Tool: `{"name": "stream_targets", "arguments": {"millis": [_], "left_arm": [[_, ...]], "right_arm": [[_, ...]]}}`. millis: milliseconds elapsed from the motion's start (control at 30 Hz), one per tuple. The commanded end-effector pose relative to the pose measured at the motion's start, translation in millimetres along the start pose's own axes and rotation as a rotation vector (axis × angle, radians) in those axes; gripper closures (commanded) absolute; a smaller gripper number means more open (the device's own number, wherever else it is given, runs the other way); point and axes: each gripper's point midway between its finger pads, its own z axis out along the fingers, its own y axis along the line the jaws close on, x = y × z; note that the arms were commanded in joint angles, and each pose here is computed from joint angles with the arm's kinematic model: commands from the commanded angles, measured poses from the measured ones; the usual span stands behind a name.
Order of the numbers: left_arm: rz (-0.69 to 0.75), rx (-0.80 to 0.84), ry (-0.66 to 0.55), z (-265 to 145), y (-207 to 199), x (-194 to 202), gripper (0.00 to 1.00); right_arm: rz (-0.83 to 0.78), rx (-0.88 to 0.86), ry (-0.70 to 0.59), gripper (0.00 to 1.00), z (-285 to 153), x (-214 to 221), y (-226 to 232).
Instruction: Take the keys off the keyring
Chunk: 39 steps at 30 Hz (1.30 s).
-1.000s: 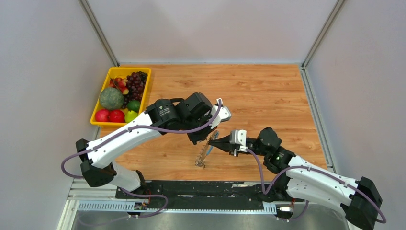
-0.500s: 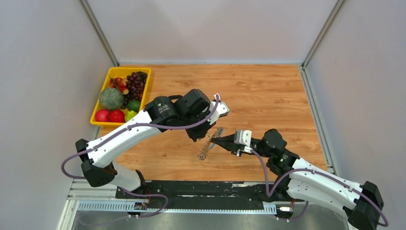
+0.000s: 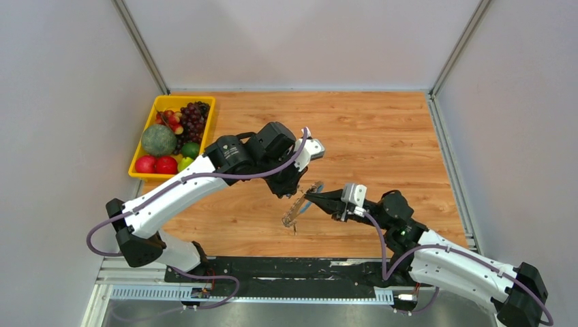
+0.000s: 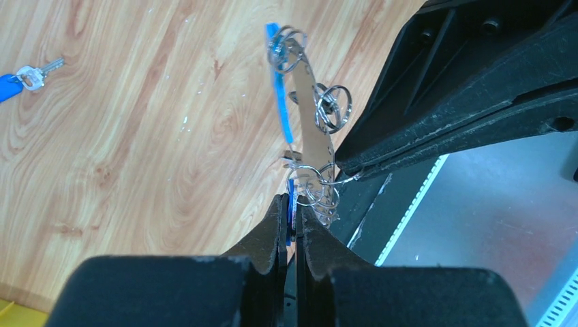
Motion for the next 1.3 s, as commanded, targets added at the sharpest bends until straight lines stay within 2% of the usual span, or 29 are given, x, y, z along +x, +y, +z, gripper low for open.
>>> {"name": "stream_targets", "arguments": {"millis": [0, 167, 633, 1267], "left_arm": [[0.005, -0.033, -0.115, -16.4, 6.4, -17.5, 1.0], [0.022, -0.031, -0.15, -21.6, 5.3, -18.6, 1.0], [0.025, 0.077, -0.136, -0.4, -12.2, -10.5, 1.0], [-0.003, 0.157, -0.157, 26.0, -26.0, -7.3, 1.0]], "right_arm": [[0.07, 0.075, -0.058, 1.0, 4.2, -19.2, -11.7], [0.122, 0.16, -0.053, 1.0, 2.7, -15.1, -24.4], [0.196, 0.304, -0.081, 1.0, 2.9, -15.0, -48.1], [0.317, 0.476, -0.332, 1.0, -31.7, -33.1, -65.6]]}}
